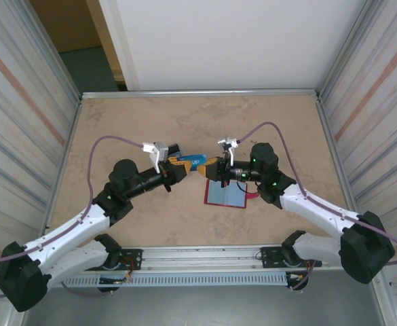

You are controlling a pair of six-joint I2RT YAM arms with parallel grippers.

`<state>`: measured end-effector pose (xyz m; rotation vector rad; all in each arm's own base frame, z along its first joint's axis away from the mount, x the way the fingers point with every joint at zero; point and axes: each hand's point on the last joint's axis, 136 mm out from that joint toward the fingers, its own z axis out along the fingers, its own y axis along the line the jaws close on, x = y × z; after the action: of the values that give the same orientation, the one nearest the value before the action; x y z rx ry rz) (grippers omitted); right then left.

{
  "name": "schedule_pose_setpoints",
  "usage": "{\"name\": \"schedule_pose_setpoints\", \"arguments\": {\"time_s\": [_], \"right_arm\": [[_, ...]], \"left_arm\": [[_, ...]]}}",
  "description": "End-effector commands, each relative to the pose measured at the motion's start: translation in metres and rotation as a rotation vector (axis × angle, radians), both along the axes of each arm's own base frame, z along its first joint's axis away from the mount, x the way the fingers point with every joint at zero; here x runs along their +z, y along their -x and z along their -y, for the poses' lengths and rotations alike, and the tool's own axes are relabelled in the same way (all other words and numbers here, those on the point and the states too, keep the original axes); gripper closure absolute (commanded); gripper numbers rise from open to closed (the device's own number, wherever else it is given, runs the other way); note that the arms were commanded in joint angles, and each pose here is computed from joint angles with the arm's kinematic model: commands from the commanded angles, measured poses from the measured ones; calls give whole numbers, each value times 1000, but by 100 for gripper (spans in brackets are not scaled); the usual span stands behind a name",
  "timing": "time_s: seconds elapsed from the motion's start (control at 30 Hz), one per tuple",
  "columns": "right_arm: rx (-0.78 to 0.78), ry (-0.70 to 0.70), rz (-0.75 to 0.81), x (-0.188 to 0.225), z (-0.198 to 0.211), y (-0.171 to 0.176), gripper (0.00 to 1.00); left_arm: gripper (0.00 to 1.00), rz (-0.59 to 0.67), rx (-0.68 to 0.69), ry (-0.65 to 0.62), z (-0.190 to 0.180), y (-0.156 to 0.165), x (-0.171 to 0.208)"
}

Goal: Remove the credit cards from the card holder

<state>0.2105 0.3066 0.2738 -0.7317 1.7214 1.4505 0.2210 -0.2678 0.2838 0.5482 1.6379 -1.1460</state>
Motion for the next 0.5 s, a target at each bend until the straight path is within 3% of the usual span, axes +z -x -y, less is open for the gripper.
{"name": "schedule_pose_setpoints", "arguments": {"time_s": [0.0, 0.13, 0.27, 0.47], "right_arm": [[-36, 23, 72, 14, 6, 1, 100], [-30, 82, 76, 6, 12, 9, 100], [-10, 139, 80, 0, 17, 17, 100], [29, 178, 77, -6, 18, 26, 100]], "left_arm": [[68, 51, -10, -46, -2, 6, 10], [53, 110, -32, -145, -6, 11, 17], [21, 186, -127, -241, -4, 28, 29], [16, 183, -259, -382, 2, 40, 27]]}}
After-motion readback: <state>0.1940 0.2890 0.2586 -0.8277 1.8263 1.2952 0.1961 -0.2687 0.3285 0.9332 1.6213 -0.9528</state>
